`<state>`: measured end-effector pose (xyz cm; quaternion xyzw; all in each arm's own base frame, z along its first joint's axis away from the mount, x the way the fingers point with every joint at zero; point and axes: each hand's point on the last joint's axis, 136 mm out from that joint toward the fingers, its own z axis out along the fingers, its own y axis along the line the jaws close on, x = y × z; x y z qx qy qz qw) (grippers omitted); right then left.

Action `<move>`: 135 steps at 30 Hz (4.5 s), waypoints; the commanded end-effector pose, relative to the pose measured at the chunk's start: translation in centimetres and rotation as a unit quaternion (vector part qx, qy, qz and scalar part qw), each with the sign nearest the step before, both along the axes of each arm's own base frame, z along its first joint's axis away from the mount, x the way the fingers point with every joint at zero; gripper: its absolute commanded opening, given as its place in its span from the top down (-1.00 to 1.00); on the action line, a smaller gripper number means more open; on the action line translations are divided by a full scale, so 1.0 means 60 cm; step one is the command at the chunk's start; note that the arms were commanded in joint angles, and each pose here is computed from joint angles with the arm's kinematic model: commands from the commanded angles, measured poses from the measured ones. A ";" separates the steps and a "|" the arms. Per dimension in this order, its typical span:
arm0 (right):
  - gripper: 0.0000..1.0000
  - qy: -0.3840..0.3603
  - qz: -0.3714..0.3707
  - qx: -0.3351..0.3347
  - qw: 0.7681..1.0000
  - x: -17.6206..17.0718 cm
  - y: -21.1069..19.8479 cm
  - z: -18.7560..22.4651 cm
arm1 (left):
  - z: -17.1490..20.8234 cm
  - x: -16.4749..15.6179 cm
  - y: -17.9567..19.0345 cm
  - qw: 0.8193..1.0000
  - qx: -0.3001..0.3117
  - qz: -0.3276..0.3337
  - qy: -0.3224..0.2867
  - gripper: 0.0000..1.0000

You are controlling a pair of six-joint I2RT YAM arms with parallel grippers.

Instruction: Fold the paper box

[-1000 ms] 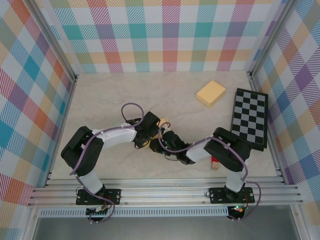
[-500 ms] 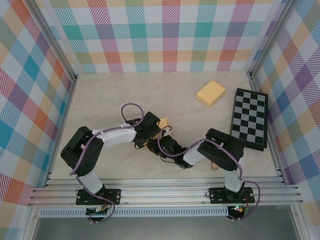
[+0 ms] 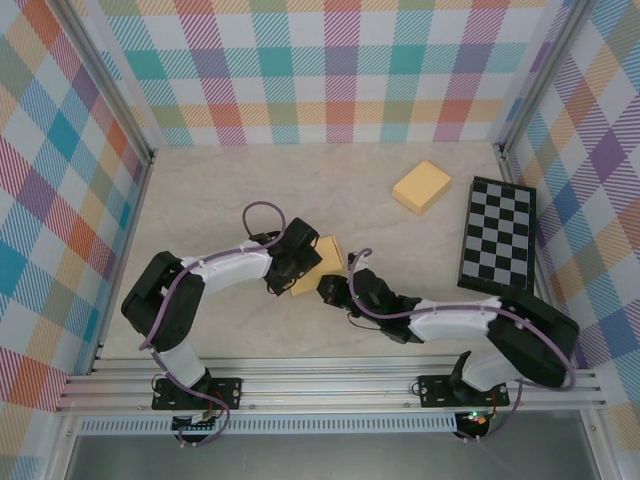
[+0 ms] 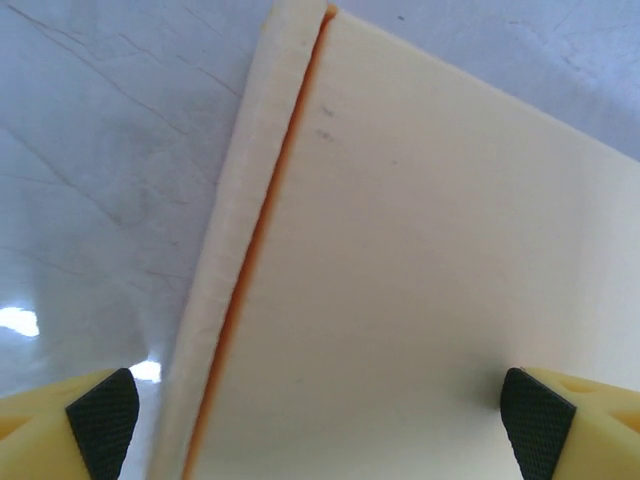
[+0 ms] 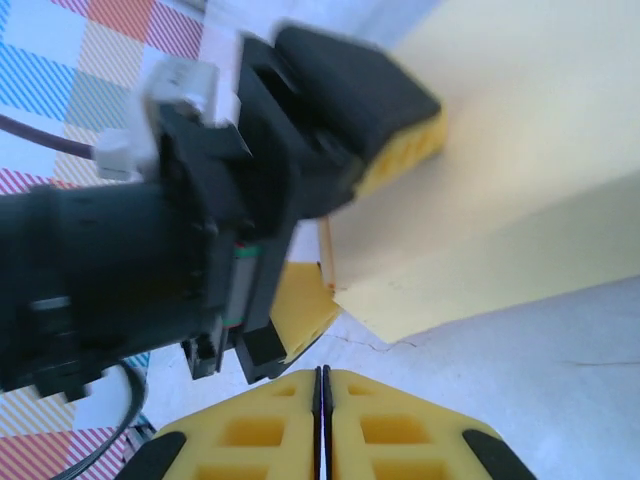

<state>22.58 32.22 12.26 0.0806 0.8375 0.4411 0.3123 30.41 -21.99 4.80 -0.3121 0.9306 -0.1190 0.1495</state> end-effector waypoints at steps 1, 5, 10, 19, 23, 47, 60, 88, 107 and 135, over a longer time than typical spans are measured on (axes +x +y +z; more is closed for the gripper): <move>0.75 -0.009 -0.006 -0.120 0.993 -0.014 -0.068 -0.034 | 0.055 0.003 0.026 0.998 0.041 -0.040 -0.002 -0.91; 0.76 0.008 -0.014 -0.144 0.989 -0.024 -0.099 -0.034 | 0.125 0.050 0.031 0.995 0.040 -0.081 -0.045 -0.92; 0.77 0.037 -0.012 -0.116 0.992 -0.030 -0.085 -0.047 | 0.147 0.134 0.018 0.982 -0.006 -0.169 -0.088 -0.92; 0.78 0.065 0.011 -0.064 0.996 0.001 0.010 -0.067 | 0.032 0.231 0.013 0.966 -0.012 -0.255 -0.040 -0.82; 0.78 0.073 -0.002 -0.052 0.996 0.017 0.025 -0.088 | 0.017 0.236 -0.003 0.968 -0.049 -0.244 -0.036 -0.80; 0.78 0.091 -0.001 0.012 0.996 0.110 0.054 -0.111 | -0.062 0.018 -0.060 0.985 -0.101 -0.122 0.061 -0.73; 0.78 0.140 0.033 0.009 0.990 0.083 0.067 -0.115 | -0.078 -0.020 -0.066 0.992 -0.067 -0.069 0.079 -0.77; 0.75 0.200 0.018 -0.072 0.977 0.106 -0.160 -0.123 | 0.011 0.129 -0.058 0.980 -0.027 -0.197 -0.003 -0.80; 0.77 0.194 -0.028 -0.091 0.976 0.129 -0.177 -0.142 | -0.020 0.093 -0.132 0.970 -0.022 -0.243 0.016 -0.77; 0.76 0.212 0.029 -0.022 0.977 0.112 -0.114 -0.140 | -0.018 0.082 -0.156 0.967 -0.052 -0.246 0.025 -0.77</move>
